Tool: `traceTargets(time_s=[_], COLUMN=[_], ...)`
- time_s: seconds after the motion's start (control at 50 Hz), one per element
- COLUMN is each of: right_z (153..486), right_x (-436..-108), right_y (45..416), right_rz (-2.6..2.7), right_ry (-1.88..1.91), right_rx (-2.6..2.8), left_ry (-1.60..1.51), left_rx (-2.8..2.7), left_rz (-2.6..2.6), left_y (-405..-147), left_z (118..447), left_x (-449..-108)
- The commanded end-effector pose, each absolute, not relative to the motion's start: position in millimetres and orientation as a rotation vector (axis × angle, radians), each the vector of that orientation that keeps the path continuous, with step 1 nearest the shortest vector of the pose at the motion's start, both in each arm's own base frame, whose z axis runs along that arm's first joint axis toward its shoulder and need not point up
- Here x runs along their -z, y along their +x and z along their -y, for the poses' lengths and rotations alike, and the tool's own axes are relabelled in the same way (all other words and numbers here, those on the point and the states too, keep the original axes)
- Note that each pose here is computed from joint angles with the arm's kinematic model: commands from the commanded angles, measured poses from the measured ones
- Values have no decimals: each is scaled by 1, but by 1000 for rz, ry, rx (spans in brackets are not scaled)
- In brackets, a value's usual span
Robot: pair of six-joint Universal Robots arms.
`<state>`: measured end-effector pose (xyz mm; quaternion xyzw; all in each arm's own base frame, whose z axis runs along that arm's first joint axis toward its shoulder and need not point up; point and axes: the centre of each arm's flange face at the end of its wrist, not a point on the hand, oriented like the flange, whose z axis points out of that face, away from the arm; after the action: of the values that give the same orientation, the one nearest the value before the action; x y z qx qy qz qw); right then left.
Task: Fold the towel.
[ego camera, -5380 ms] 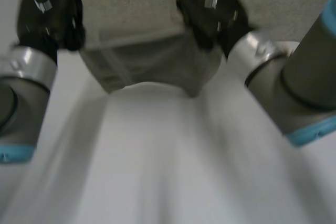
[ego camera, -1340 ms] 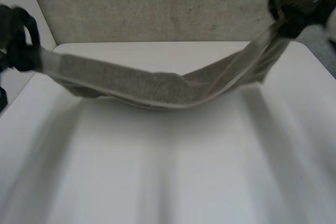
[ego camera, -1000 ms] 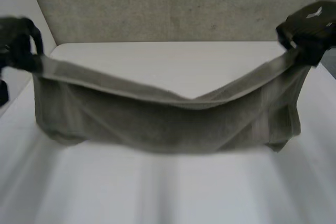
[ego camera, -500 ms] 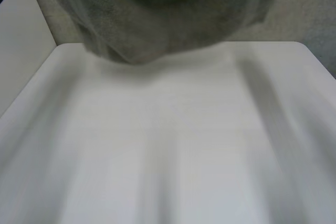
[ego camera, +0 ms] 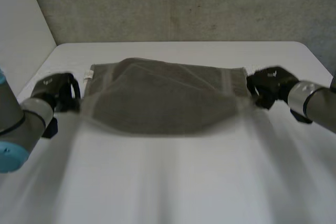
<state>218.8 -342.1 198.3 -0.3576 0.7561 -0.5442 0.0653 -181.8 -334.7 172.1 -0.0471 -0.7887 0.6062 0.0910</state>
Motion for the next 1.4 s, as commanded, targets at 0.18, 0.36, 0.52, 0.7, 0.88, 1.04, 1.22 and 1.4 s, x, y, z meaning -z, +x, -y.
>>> traceTargets(time_s=[0.18,0.36,0.52,0.7,0.88,1.04,1.22,1.4], right_z=[291,327,380,388,377,362,352,351], right_x=[-266,-250,-216,-171,-155,-161,-157,-154], right_y=[157,160,190,201,201,201,199,199], right_rz=[-2397,-2358,-2388,-2501,-2504,-2464,-2450,-2448], right_ry=[-1115,-1138,-1105,-1090,-1061,-1046,-1047,-1048], right_rx=[1646,1570,1543,1385,1371,1455,1494,1496], left_ry=[-198,-242,-247,-326,-486,-722,-892,-902], left_rx=[-1881,-1756,-1708,-1569,-1488,-1671,-1677,-1623], left_rz=[2284,2301,2385,2426,2333,2230,2297,2331], left_y=[-136,-143,-167,-196,-203,-189,-180,-179], left_z=[272,297,355,352,280,231,206,199], left_x=[-235,-213,-175,-164,-183,-193,-161,-141])
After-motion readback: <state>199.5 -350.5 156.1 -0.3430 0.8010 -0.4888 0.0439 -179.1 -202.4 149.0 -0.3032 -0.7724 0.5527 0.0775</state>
